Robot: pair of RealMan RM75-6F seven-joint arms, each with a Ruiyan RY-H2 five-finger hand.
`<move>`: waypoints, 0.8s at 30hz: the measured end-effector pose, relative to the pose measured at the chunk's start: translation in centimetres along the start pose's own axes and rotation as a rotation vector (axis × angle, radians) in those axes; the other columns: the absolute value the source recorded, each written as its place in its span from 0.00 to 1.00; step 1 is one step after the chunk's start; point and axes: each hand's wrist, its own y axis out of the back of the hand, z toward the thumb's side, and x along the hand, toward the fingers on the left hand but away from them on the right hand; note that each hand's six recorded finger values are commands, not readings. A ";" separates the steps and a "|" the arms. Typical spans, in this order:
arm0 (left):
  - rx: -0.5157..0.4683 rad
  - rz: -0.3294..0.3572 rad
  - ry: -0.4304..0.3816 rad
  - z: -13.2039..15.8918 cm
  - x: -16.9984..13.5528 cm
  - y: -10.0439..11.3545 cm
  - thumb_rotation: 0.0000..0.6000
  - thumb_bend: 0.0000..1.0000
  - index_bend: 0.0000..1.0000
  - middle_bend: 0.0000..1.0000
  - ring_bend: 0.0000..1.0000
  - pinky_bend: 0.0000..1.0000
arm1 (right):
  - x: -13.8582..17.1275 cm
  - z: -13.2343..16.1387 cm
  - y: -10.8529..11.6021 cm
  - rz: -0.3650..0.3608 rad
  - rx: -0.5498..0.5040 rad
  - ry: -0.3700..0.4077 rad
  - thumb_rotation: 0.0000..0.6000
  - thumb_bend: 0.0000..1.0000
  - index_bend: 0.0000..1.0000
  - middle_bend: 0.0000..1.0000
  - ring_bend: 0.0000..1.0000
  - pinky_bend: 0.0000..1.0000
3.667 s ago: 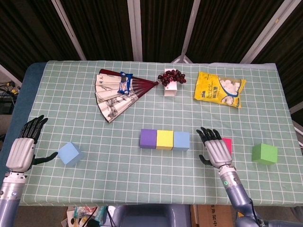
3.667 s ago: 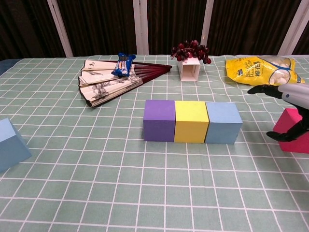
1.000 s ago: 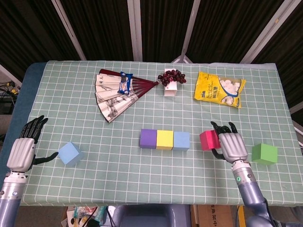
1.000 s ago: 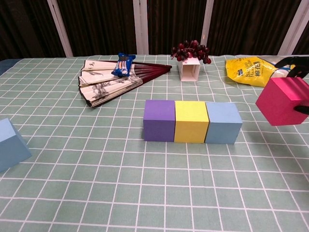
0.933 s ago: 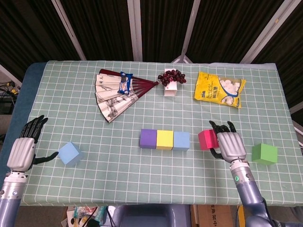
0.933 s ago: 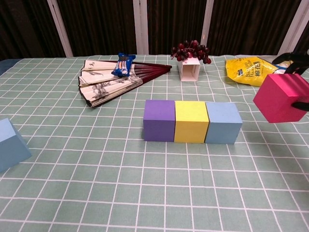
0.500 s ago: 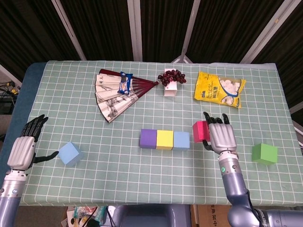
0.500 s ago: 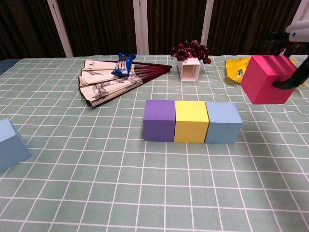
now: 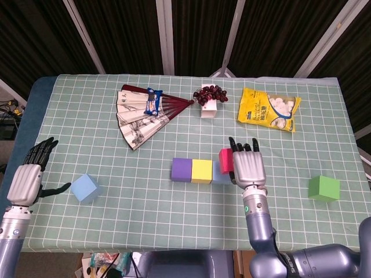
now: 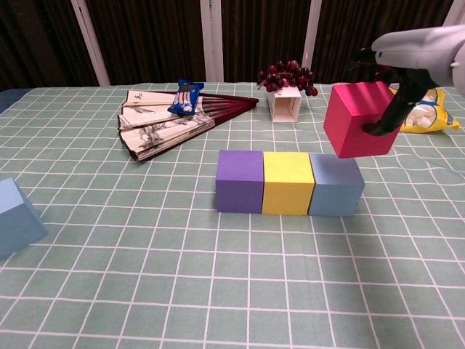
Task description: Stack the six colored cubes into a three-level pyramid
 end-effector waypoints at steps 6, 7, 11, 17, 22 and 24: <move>0.011 0.011 -0.012 0.6 0.1 1.1 1.00 0.09 0.00 0.00 0.01 0.03 | 0.1 0.5 0.2 0.002 0.002 -0.026 1.00 0.38 0.00 0.36 0.21 0.00; 0.012 0.008 -0.010 0.6 0.1 1.3 1.00 0.09 0.00 0.00 0.01 0.03 | 0.1 0.6 0.2 0.004 -0.001 -0.031 1.00 0.38 0.00 0.36 0.21 0.00; 0.007 0.006 -0.009 0.9 0.2 1.5 1.00 0.09 0.00 0.00 0.01 0.03 | 0.2 0.7 0.4 0.014 -0.017 -0.054 1.00 0.38 0.00 0.36 0.21 0.00; -0.002 0.004 -0.008 0.8 0.2 1.5 1.00 0.09 0.00 0.00 0.01 0.03 | 0.2 1.6 0.5 0.043 -0.078 -0.079 1.00 0.38 0.00 0.36 0.21 0.00; -0.006 0.003 -0.012 0.9 0.3 1.4 1.00 0.09 0.00 0.00 0.01 0.03 | 0.4 2.1 0.0 0.073 -0.086 -0.085 1.00 0.38 0.00 0.36 0.21 0.00; -0.007 0.002 -0.012 0.9 0.3 1.3 1.00 0.09 0.00 0.00 0.01 0.03 | 0.3 2.3 -0.2 0.087 -0.097 -0.093 1.00 0.38 0.00 0.36 0.21 0.00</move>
